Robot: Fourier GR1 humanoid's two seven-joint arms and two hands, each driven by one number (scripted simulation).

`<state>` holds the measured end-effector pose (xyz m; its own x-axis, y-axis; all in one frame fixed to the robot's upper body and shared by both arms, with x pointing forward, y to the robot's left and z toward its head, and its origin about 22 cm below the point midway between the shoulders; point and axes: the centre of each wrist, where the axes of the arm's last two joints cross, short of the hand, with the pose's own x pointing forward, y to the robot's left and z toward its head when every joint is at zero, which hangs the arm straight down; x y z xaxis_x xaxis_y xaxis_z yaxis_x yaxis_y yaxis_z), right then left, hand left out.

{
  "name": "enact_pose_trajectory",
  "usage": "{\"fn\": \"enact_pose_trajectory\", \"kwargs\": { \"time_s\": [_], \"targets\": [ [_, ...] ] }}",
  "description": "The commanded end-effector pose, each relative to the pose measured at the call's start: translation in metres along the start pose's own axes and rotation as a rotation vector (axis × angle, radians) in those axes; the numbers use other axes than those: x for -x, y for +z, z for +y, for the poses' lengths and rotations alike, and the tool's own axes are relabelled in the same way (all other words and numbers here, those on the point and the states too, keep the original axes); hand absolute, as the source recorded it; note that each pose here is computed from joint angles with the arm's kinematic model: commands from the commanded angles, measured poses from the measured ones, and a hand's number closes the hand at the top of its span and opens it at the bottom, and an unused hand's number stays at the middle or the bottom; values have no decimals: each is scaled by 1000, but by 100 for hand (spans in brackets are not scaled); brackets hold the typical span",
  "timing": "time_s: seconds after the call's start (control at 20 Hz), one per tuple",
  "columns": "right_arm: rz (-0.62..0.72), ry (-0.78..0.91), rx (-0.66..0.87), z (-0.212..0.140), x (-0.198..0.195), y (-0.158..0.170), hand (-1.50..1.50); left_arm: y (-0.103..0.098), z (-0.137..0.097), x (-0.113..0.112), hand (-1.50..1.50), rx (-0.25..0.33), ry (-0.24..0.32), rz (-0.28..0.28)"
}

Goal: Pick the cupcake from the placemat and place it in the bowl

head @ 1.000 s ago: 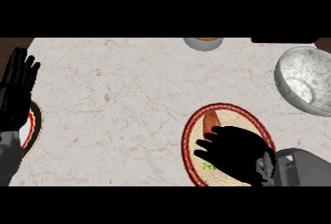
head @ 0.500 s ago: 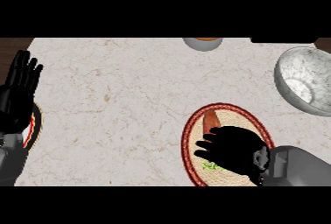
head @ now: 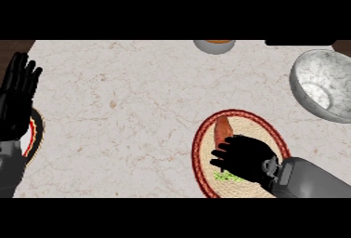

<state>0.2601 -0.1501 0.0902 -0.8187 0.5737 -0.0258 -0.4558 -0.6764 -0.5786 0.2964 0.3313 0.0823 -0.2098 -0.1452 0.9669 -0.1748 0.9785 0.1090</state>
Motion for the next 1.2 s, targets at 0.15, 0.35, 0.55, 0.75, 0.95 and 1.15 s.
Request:
{"fn": "enact_pose_trajectory", "kwargs": {
  "time_s": [0.15, 0.35, 0.55, 0.75, 0.95, 1.15],
  "targets": [
    [45, -1, -5, 8, 18, -17, -150, 6, -8, 9, 0, 2, -9, 0],
    [83, -10, -16, 0, 33, 4, -150, 0, -12, -3, 0, -19, 4, 7],
    [100, 10, -35, 30, 39, -29, -150, 4, -3, -3, 0, 5, -14, 7],
    [-7, 24, 33, 27, 41, -28, 150, -3, -1, 8, 0, -4, 2, -4],
    [-33, 46, 100, 26, 27, -19, 150, 6, 8, -4, 0, 4, 8, -2],
    [-22, 71, 114, 23, 31, -38, 150, -12, -14, -12, 0, 9, 12, 6]
  ]
}}
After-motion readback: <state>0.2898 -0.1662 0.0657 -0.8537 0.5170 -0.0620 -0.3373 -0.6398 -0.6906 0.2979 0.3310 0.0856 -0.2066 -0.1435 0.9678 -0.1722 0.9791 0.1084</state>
